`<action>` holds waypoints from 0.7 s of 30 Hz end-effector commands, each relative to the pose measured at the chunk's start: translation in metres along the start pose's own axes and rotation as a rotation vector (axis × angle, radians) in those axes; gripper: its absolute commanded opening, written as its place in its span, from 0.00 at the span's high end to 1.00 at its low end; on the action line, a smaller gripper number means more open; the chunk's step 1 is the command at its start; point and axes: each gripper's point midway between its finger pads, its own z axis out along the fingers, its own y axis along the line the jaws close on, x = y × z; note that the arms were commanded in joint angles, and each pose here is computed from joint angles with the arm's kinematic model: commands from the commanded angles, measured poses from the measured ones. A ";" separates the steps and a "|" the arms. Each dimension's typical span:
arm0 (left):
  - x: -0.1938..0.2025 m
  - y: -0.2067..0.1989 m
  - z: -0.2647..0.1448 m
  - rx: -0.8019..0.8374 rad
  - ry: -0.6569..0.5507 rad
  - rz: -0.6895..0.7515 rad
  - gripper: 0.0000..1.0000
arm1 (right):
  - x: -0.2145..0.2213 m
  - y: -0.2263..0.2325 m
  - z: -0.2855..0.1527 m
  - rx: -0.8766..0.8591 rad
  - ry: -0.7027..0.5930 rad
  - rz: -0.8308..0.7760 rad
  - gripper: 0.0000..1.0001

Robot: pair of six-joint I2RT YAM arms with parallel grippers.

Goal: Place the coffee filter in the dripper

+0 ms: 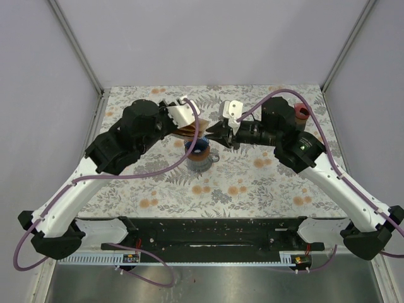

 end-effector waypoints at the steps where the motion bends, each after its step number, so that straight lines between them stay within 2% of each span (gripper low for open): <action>1: -0.033 0.025 -0.016 -0.171 -0.173 0.057 1.00 | -0.023 -0.001 0.008 -0.010 -0.091 0.002 0.72; 10: -0.039 0.019 -0.018 -0.175 -0.189 0.068 1.00 | -0.015 -0.002 0.021 0.022 -0.065 0.000 0.71; 15: -0.040 0.019 -0.020 -0.176 -0.194 0.066 1.00 | -0.005 -0.007 0.029 0.053 -0.040 0.005 0.69; 21: -0.039 0.017 -0.022 -0.170 -0.200 0.072 1.00 | -0.014 -0.024 0.032 0.123 -0.039 0.048 0.64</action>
